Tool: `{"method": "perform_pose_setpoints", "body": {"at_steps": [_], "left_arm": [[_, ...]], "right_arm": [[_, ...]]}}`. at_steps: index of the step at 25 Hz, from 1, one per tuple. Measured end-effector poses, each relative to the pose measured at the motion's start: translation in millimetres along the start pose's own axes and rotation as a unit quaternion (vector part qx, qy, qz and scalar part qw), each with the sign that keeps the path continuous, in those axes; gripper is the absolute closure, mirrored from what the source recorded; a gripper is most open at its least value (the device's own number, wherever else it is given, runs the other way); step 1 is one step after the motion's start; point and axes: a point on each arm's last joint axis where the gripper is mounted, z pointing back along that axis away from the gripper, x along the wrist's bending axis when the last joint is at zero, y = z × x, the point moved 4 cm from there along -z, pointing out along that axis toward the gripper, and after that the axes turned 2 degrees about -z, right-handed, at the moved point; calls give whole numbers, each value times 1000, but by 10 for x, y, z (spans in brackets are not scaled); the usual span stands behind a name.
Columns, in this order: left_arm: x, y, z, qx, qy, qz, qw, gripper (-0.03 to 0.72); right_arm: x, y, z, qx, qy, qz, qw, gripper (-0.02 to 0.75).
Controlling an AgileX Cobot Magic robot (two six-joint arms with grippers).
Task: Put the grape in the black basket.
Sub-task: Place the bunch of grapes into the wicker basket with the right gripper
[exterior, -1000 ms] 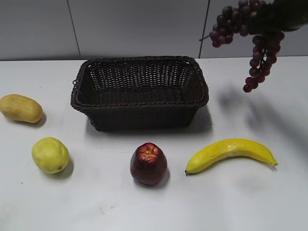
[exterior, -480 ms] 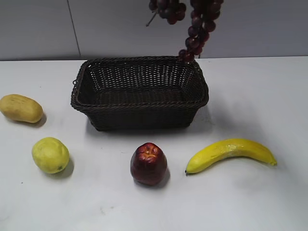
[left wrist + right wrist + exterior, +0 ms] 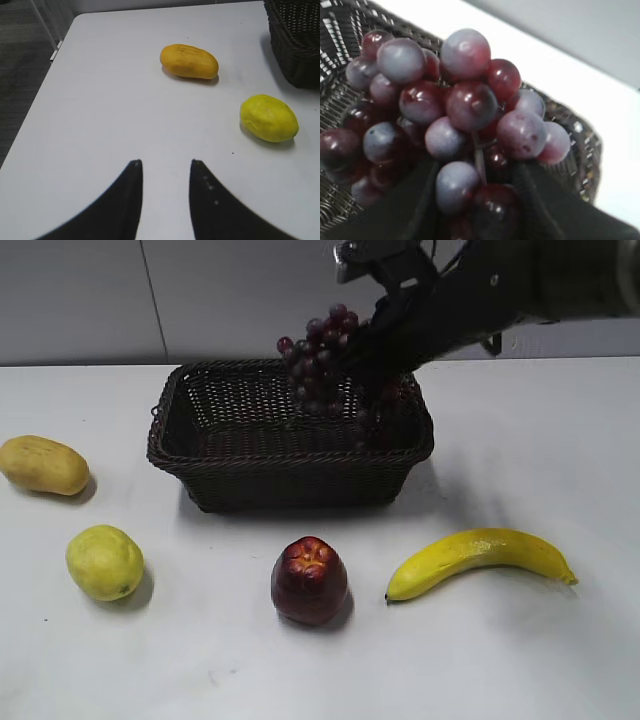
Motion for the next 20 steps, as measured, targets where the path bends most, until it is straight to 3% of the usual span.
{"method": "perform_pose_setpoints", "body": {"at_steps": [7, 9, 12, 14, 20], "left_arm": [[0, 0, 0, 0, 0, 0, 1000, 452], [0, 0, 0, 0, 0, 0, 1000, 452], [0, 0, 0, 0, 0, 0, 1000, 452], [0, 0, 0, 0, 0, 0, 1000, 452], [0, 0, 0, 0, 0, 0, 1000, 452]], "right_arm": [[36, 277, -229, 50, -12, -46, 998, 460], [42, 290, -230, 54, -14, -50, 997, 400], [46, 255, -189, 52, -15, -52, 997, 202], [53, 185, -99, 48, -18, -52, 997, 118], [102, -145, 450, 40, -38, -44, 998, 79]]}}
